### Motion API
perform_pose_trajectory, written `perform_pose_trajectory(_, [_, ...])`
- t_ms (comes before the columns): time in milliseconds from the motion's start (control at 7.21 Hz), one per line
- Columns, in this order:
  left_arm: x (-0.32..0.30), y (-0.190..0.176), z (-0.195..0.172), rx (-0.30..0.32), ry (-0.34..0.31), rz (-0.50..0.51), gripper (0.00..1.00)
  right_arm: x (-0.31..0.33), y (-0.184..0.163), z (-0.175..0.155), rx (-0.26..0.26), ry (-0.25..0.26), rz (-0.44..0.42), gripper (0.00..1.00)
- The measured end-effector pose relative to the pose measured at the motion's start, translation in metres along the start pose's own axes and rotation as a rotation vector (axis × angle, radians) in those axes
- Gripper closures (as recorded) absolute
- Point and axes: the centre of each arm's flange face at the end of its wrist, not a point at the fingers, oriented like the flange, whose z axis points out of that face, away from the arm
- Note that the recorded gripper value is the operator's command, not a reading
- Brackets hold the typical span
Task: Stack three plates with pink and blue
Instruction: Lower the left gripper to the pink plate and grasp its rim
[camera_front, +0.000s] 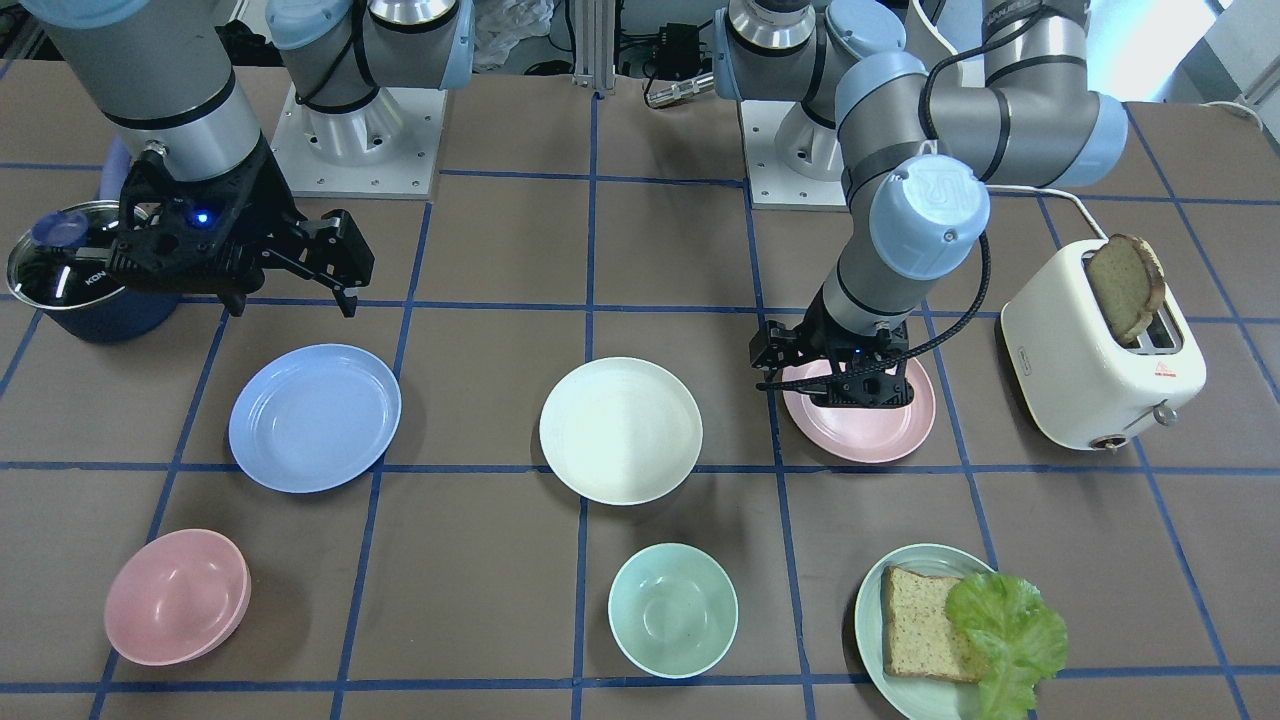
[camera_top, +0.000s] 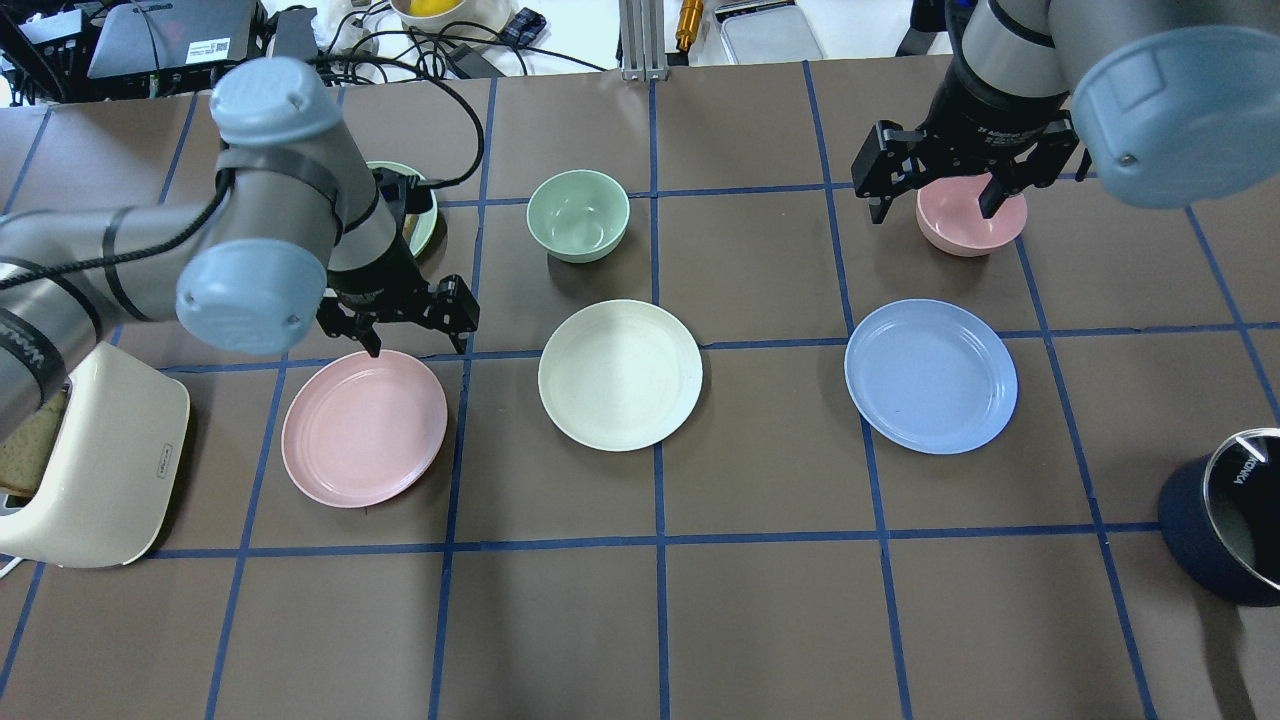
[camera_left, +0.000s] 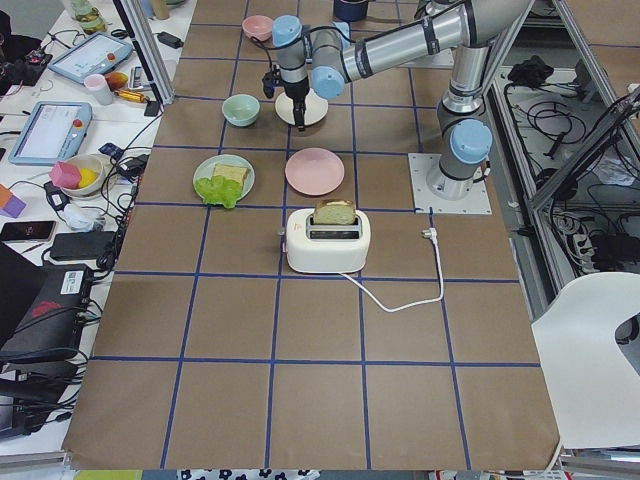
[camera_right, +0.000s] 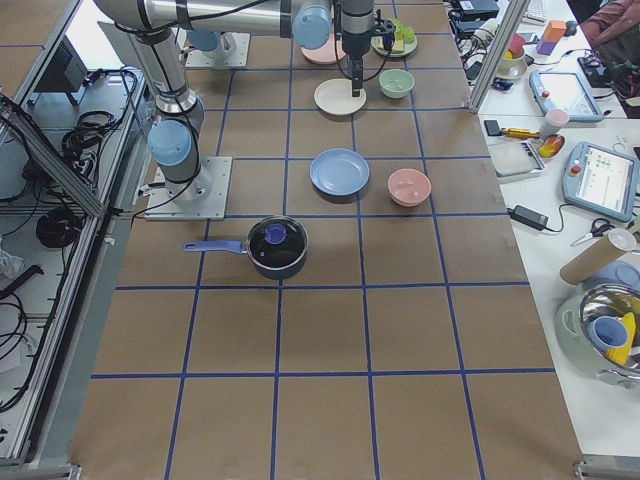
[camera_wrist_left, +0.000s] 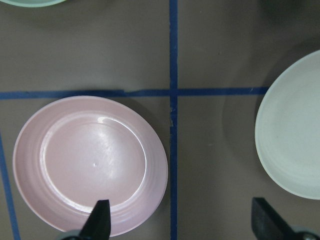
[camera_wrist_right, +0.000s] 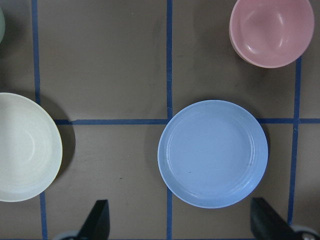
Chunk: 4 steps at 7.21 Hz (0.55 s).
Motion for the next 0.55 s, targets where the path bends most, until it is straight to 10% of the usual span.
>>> perform_pose_trajectory(416, [0.001, 0.024, 0.077, -0.007, -0.014, 0.007, 0.44, 0.000, 0.002, 0.008, -0.015, 0.000, 0.000, 0.00])
perform_pose_trajectory(554, [0.001, 0.030, 0.091, -0.011, -0.016, 0.016, 0.93, 0.000, 0.002, 0.009, -0.014, 0.000, 0.001, 0.00])
